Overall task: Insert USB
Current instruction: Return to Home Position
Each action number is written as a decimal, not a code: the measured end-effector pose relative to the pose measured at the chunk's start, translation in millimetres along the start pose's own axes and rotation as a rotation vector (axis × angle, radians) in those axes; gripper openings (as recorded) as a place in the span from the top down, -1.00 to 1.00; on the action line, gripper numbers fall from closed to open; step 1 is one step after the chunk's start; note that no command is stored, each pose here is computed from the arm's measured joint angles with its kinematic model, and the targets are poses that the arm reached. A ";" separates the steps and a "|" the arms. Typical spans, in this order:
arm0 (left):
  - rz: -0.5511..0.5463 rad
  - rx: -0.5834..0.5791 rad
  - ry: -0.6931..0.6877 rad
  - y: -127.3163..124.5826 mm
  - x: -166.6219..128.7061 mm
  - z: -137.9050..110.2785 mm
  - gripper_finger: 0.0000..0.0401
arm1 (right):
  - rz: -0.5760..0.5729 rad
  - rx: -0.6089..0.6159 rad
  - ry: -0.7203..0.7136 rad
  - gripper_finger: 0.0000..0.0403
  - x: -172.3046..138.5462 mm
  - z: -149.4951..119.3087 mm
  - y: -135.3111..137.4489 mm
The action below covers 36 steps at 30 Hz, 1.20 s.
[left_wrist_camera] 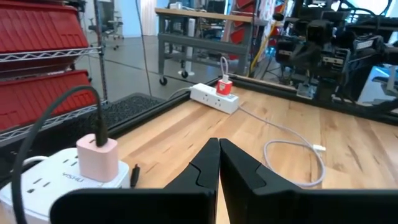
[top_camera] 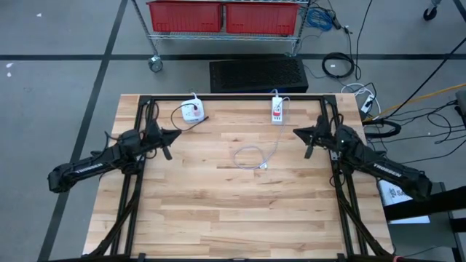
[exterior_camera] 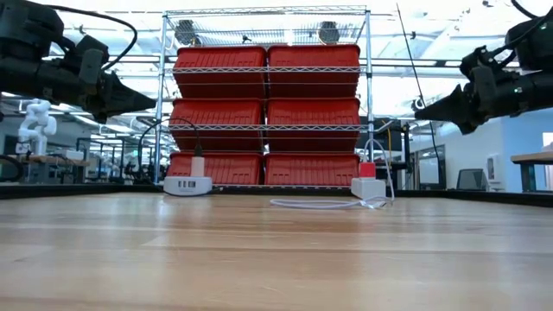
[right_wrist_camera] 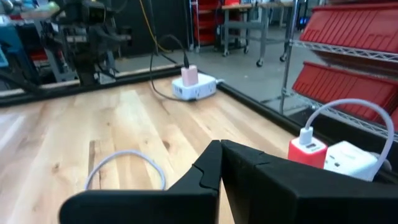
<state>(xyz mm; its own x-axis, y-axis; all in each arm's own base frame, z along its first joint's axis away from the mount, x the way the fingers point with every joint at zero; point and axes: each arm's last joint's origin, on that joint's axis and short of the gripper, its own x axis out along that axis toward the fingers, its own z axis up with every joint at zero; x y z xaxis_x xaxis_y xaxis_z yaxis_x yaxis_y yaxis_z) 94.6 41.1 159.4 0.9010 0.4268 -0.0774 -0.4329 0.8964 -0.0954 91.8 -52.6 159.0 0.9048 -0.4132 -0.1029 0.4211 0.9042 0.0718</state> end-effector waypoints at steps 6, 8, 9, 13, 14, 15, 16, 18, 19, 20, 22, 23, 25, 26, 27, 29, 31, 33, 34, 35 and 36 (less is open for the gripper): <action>0.019 -0.068 -0.006 0.6 0.0 0.4 0.90 | -0.001 -0.036 0.038 1.00 2.4 -3.0 -0.4; 0.019 -0.098 -0.006 0.6 0.0 0.4 0.90 | -0.001 -0.045 0.039 1.00 2.5 -3.2 -0.5; 0.019 -0.102 -0.006 0.6 0.0 0.4 0.90 | -0.002 -0.049 0.038 1.00 2.5 -3.1 -0.5; 0.018 -0.102 -0.006 0.6 0.0 0.4 0.90 | 0.006 -0.085 0.018 1.00 1.3 -1.4 0.0; 0.018 -0.102 -0.006 0.6 0.0 0.4 0.90 | 0.007 -0.095 0.008 1.00 0.7 -0.6 0.1; 0.018 -0.102 -0.006 0.6 0.0 0.4 0.90 | 0.007 -0.102 -0.003 1.00 0.1 0.3 0.2; 0.018 -0.102 -0.006 0.6 0.0 0.4 0.90 | 0.008 -0.106 -0.017 1.00 -0.7 1.4 0.4; 0.018 -0.102 -0.006 0.6 0.0 0.4 0.90 | 0.010 -0.108 -0.044 1.00 -2.4 3.5 0.8; 0.018 -0.104 -0.006 0.6 0.0 0.4 0.90 | 0.011 -0.107 -0.054 1.00 -3.2 4.3 1.0; 0.019 -0.104 -0.007 0.6 0.0 0.4 0.90 | 0.011 -0.105 -0.062 1.00 -3.9 4.8 1.1; 0.019 -0.104 -0.007 0.6 0.0 0.4 0.90 | 0.011 -0.106 -0.071 1.00 -4.6 5.6 1.3; 0.019 -0.105 -0.007 0.6 0.0 0.4 0.90 | 0.008 -0.105 -0.074 1.00 -4.8 5.7 1.2; 0.018 -0.104 -0.006 0.6 0.0 0.4 0.90 | 0.005 -0.106 -0.072 1.00 -4.7 5.6 1.1; 0.016 -0.104 -0.006 0.5 0.0 0.3 0.90 | 0.006 -0.106 -0.072 1.00 -4.7 5.6 1.1; 0.016 -0.104 -0.005 0.5 0.0 0.3 0.90 | 0.006 -0.101 -0.071 1.00 -4.7 5.5 1.1; 0.016 -0.104 -0.006 0.5 0.0 0.4 0.90 | 0.007 -0.081 -0.071 1.00 -4.6 5.5 1.1; 0.015 -0.104 -0.005 0.5 0.0 0.3 0.90 | 0.007 -0.072 -0.071 1.00 -4.6 5.5 1.1; 0.015 -0.104 -0.005 0.5 0.0 0.3 0.90 | 0.007 -0.075 -0.071 1.00 -4.6 5.5 1.1; 0.014 -0.104 -0.005 0.5 0.0 0.3 0.90 | 0.007 -0.077 -0.071 1.00 -4.6 5.5 1.1; 0.014 -0.104 -0.005 0.4 0.0 0.2 0.90 | 0.007 -0.077 -0.071 1.00 -4.6 5.5 1.1; 0.013 -0.104 -0.004 0.4 0.0 0.2 0.90 | 0.007 -0.078 -0.071 1.00 -4.6 5.5 1.1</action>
<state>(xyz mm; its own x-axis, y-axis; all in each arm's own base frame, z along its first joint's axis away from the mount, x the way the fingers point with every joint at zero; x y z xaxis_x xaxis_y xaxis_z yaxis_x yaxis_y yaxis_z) 94.4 41.5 159.6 0.8953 0.4390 -0.0751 -0.4450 0.8737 -0.1965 88.4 -50.3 165.0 0.9111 -0.4110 -0.0323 0.4110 0.9116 -0.0051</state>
